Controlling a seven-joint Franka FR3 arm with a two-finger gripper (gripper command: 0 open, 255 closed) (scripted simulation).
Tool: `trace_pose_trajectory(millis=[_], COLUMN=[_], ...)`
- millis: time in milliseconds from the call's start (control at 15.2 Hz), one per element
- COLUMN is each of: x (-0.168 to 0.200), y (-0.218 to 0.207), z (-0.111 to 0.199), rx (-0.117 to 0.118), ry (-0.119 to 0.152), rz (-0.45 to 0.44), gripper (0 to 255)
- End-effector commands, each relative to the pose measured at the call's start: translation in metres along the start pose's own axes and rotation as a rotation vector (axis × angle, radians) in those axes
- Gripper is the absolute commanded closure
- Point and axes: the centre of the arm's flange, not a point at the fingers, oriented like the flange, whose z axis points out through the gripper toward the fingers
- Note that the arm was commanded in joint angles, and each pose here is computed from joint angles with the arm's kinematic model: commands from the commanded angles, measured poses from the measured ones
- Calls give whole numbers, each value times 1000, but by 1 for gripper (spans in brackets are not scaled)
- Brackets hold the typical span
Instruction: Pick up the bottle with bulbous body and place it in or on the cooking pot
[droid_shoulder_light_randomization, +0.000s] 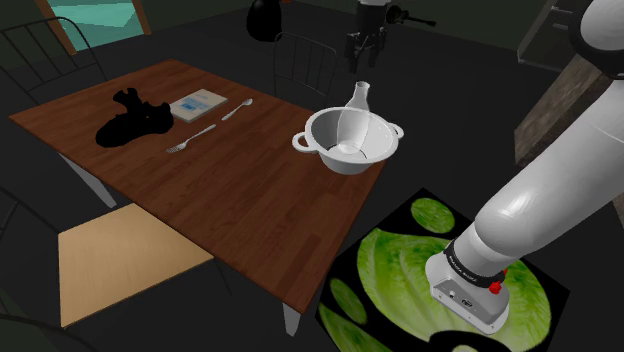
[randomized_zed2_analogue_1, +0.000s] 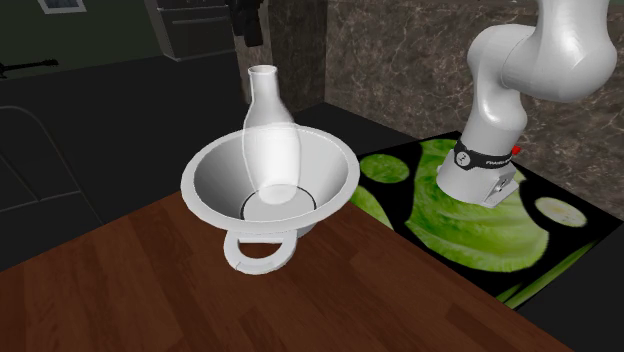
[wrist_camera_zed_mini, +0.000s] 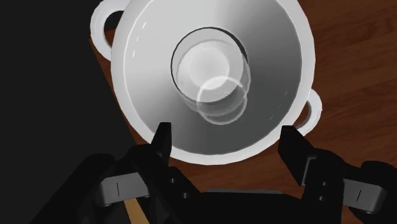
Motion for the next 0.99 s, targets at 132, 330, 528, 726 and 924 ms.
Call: trace_pose_trajectory(millis=[132,330,528,726,924], x=[0,0,0,0,0], y=[0,0,0,0,0], z=[0,-26,-50,-50,-50], rx=[0,0,0,0,0], ry=[0,0,0,0,0], rz=[0,0,0,0,0], gripper=[0,0,0,0,0])
